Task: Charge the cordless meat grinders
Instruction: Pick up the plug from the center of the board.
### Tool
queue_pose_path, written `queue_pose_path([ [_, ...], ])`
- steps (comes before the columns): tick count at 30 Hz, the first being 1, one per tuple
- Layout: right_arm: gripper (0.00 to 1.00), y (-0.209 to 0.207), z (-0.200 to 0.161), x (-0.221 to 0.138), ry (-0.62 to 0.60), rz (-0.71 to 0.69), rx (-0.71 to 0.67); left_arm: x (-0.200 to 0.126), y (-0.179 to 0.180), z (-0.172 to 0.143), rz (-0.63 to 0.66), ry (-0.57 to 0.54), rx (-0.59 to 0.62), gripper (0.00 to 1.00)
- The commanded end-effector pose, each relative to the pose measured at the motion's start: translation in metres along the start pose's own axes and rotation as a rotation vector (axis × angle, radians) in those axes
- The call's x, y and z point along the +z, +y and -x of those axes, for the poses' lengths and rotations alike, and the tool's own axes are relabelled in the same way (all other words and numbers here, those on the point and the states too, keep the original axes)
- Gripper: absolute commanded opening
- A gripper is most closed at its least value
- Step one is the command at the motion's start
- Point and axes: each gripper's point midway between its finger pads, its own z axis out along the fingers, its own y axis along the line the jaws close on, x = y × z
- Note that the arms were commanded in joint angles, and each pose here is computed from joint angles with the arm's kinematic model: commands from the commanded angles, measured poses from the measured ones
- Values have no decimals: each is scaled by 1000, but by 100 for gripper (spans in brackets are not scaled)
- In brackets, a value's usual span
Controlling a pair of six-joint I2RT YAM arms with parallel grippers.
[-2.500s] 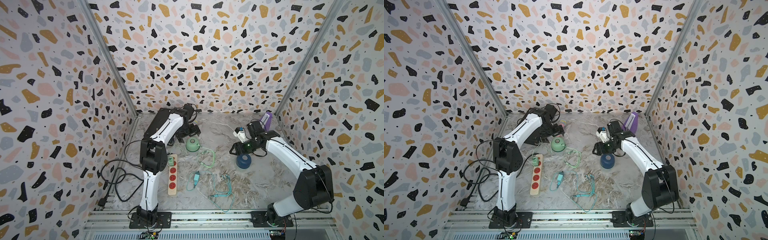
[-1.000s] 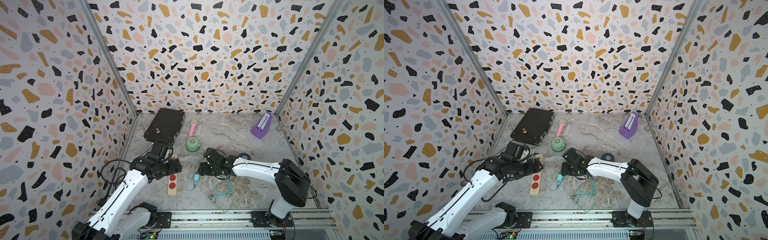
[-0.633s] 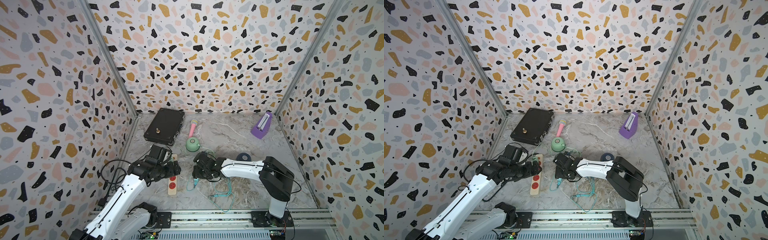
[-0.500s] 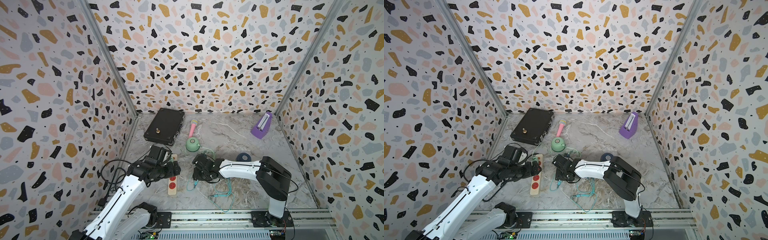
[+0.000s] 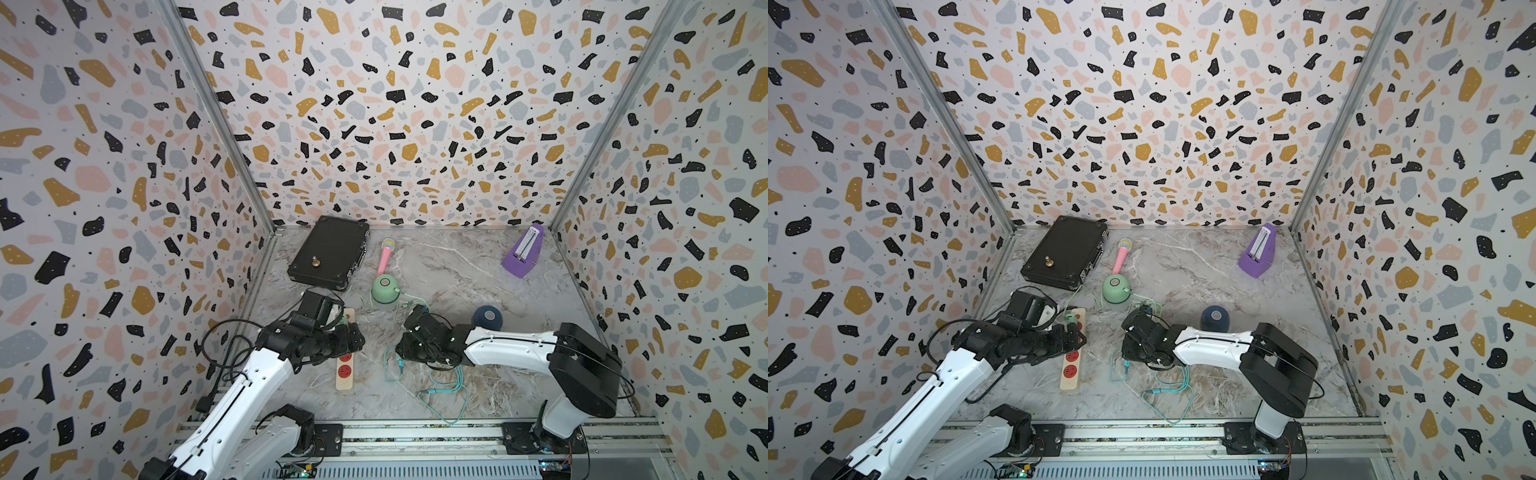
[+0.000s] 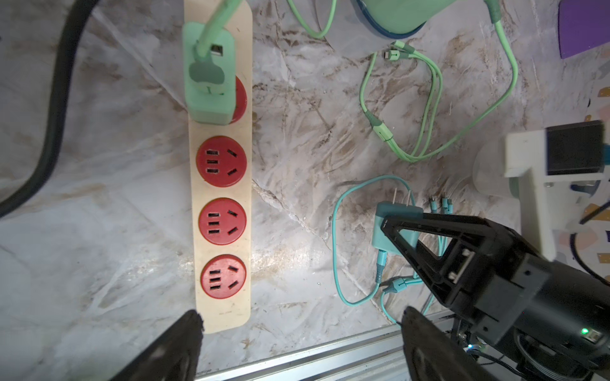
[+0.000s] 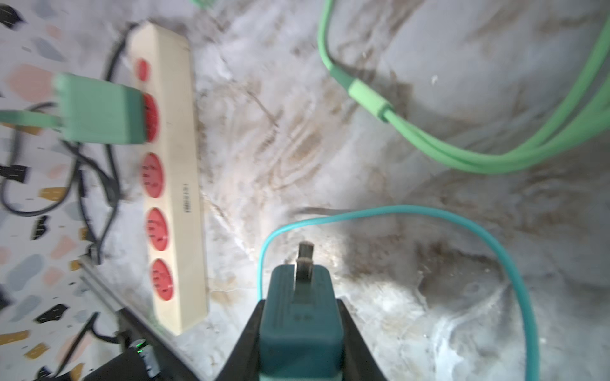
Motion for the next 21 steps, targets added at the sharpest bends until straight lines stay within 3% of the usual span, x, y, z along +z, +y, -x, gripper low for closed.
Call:
queue_pose_path([
  [1,11,40,38,-32,-117,195,-2,-6,-27,5,-129,5,-32,92],
  [6,10,49,50,-55,-130,294,63,-9,-46,3,-237,26,-41,92],
  [15,10,55,45,-62,-5,319,212,-17,-79,3,-426,38,54,87],
  [21,11,63,52,-68,8,342,254,-2,-78,-16,-421,109,93,83],
])
